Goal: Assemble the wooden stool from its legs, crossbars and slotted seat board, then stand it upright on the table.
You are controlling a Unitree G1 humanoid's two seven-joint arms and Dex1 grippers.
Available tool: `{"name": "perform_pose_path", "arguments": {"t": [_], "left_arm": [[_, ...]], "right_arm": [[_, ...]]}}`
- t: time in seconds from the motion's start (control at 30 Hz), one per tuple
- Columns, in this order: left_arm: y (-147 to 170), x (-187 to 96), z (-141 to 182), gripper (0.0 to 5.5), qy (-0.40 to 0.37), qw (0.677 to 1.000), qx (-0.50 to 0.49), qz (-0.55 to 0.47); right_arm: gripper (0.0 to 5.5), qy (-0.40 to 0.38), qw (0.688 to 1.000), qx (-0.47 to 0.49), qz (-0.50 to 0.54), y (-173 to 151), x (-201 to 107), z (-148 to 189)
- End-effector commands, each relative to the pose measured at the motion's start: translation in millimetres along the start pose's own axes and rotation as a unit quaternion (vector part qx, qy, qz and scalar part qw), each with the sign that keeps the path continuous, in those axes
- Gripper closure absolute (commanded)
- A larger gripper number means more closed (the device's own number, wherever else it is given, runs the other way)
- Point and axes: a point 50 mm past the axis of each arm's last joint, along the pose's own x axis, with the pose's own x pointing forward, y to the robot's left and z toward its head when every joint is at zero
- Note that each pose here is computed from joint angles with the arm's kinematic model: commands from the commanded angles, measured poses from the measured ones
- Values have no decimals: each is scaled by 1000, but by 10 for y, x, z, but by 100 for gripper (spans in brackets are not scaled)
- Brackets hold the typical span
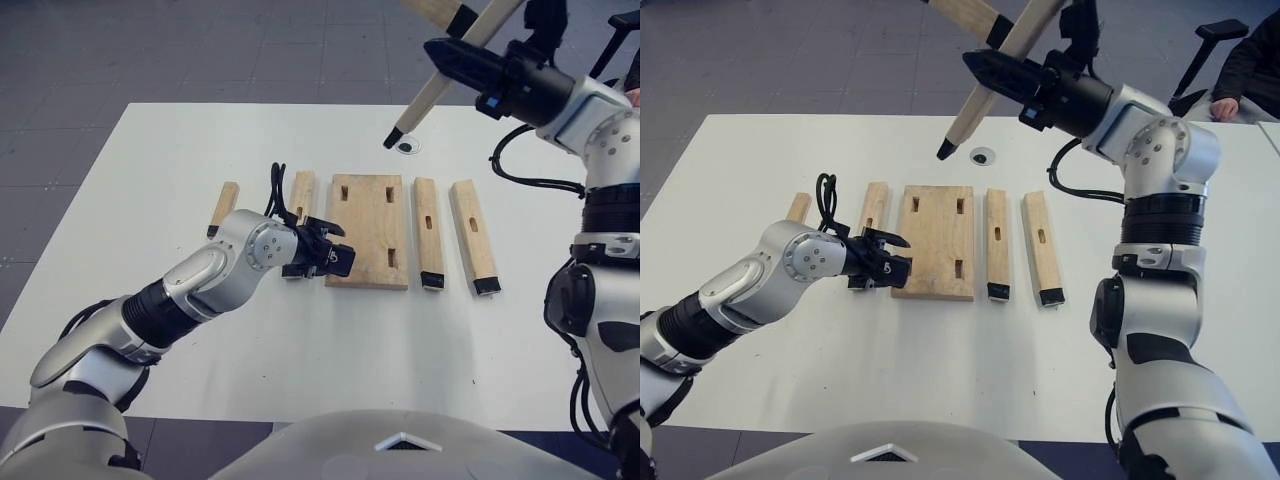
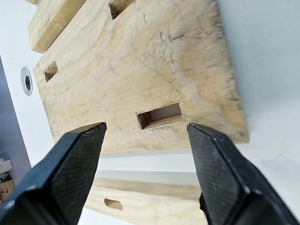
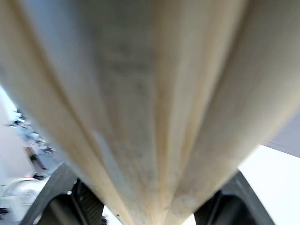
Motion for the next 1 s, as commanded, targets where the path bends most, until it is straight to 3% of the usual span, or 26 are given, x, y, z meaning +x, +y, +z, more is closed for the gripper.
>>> {"name": "perform_pose_path", "arguments": {"t": [0.03,0.17,0.33,0.57,0.73,1.0], "left_arm": [[-247,-31,-38,228,2,998,-1,-65],[-236,-118,-60,228,6,998,10,-65],[86,-94,-3,228,0,999,-12,36],[267,-438,67,228,-26,1000,-16,5],[467,-122,-26,228,-11,993,-56,100],[251,297,-22,228,-9,996,-55,66]], "right_arm": [[341,-18,997,-76,-20,-87,34,-84],[341,-7,997,-72,0,-178,-50,-240],[341,-6,998,-62,16,-166,-41,-292],[341,1,998,-59,20,-160,-57,-310],[341,-2,998,-54,22,-150,-28,-321],[341,-13,998,-50,19,-153,-11,-281]]}}
